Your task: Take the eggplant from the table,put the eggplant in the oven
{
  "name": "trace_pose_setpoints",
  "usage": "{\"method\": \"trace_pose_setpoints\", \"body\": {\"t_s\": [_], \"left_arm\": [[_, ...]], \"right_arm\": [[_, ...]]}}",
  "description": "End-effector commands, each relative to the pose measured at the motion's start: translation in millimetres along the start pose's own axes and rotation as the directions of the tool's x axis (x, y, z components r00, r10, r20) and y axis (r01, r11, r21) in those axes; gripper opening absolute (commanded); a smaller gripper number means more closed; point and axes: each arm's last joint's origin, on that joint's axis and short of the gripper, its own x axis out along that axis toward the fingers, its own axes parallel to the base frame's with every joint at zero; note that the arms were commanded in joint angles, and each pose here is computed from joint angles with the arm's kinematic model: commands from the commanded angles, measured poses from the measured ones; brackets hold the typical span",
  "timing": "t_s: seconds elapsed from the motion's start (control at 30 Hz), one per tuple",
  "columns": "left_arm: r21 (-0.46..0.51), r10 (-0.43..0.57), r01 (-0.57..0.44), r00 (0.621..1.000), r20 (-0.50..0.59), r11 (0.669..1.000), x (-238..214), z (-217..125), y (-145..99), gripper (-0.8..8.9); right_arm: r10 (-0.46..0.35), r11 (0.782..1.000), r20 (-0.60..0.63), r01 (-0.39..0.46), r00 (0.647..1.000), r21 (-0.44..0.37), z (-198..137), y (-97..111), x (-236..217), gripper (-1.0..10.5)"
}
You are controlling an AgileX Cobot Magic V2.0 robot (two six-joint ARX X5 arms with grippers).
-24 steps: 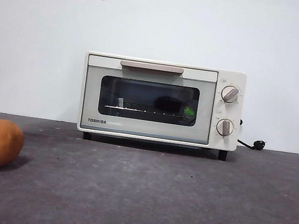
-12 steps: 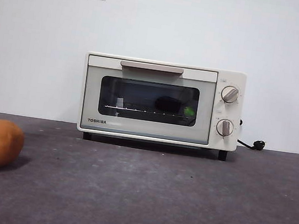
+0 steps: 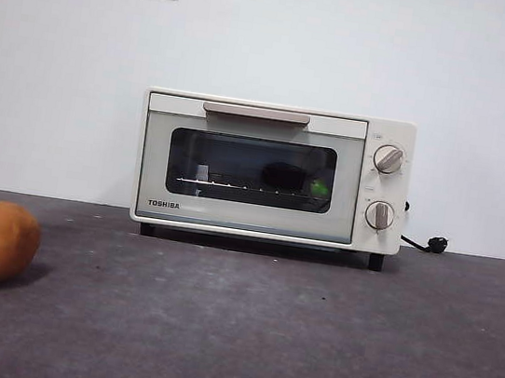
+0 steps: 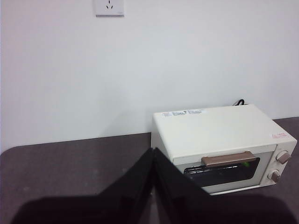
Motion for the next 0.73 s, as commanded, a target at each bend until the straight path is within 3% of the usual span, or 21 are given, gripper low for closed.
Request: {"method": "trace_pose_setpoints", "body": {"t_s": [0.03,0.73], "left_arm": [[0.013,-0.001,0.001,1.0,0.012,1.0,-2.1,0.4,-0.4,-0.05],[0.01,0.0,0.0,1.0,-0.002,1.0,0.0,-0.7,0.0,-0.04]], "right_arm": [[-0.003,1.0,0.017,0.003,1.0,0.012,1.2,-0.1,-0.7,0.0],[-0.003,1.0,-0.068,0.003,0.998,0.0,3.3,2.6,19.5,0.0]]}}
